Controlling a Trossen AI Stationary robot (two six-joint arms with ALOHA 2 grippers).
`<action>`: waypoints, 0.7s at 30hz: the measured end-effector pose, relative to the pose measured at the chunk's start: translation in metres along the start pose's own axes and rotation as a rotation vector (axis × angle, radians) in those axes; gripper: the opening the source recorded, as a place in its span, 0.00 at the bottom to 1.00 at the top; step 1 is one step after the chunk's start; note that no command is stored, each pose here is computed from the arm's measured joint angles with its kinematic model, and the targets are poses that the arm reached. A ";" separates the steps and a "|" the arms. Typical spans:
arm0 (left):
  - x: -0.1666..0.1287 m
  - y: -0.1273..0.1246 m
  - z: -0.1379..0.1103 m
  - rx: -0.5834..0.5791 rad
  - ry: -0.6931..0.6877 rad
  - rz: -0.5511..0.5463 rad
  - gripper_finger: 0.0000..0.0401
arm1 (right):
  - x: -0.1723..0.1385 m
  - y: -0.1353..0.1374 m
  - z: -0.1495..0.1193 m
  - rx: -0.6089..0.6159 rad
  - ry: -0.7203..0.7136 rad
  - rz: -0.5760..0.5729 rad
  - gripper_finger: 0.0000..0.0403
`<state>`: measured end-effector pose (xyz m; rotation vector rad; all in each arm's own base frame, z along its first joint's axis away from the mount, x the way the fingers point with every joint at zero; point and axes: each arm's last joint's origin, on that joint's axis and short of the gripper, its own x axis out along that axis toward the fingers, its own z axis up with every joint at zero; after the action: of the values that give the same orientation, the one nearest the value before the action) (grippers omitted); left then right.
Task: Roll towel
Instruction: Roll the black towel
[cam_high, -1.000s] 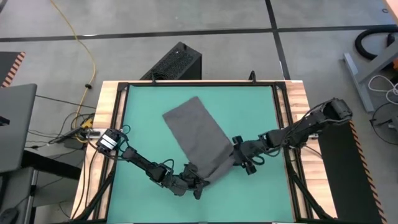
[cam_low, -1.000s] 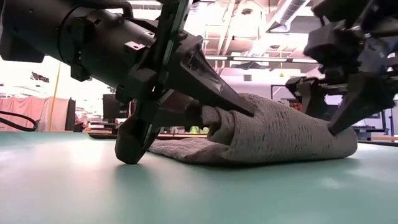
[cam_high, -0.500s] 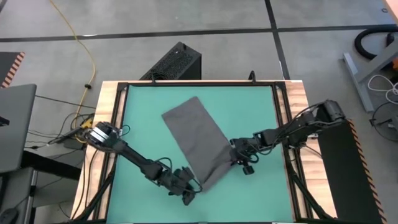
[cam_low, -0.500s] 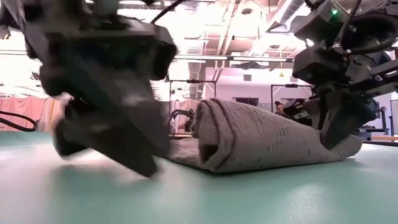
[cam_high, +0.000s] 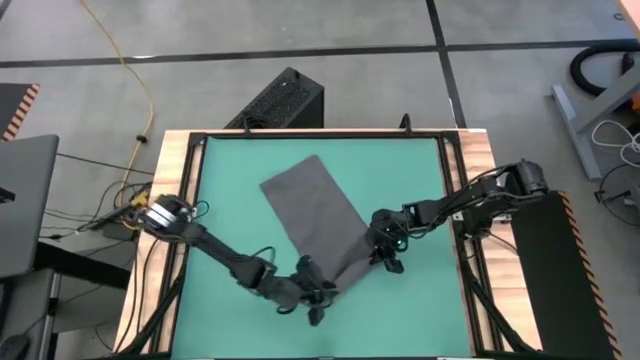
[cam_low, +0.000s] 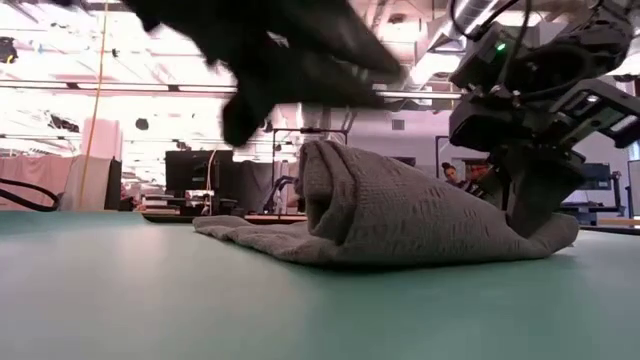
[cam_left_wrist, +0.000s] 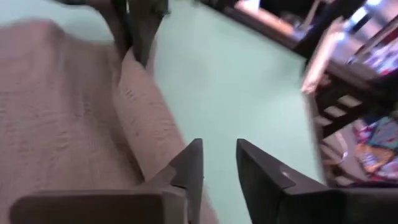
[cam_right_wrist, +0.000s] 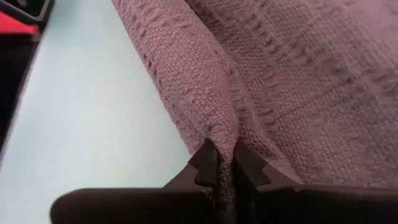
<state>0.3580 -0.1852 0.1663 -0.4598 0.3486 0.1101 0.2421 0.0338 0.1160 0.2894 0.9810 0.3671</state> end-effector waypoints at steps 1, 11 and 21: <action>0.009 0.004 -0.001 0.007 0.012 0.013 0.18 | -0.001 -0.001 0.001 0.010 -0.001 0.013 0.10; 0.044 0.021 0.010 0.091 0.219 0.050 0.01 | -0.005 -0.009 0.001 0.107 0.020 0.038 0.10; 0.050 0.038 -0.010 0.078 0.311 0.146 0.00 | -0.007 -0.009 0.003 0.276 0.034 0.057 0.21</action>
<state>0.3945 -0.1544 0.1249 -0.3739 0.6898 0.1674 0.2427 0.0226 0.1199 0.5633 1.0597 0.2888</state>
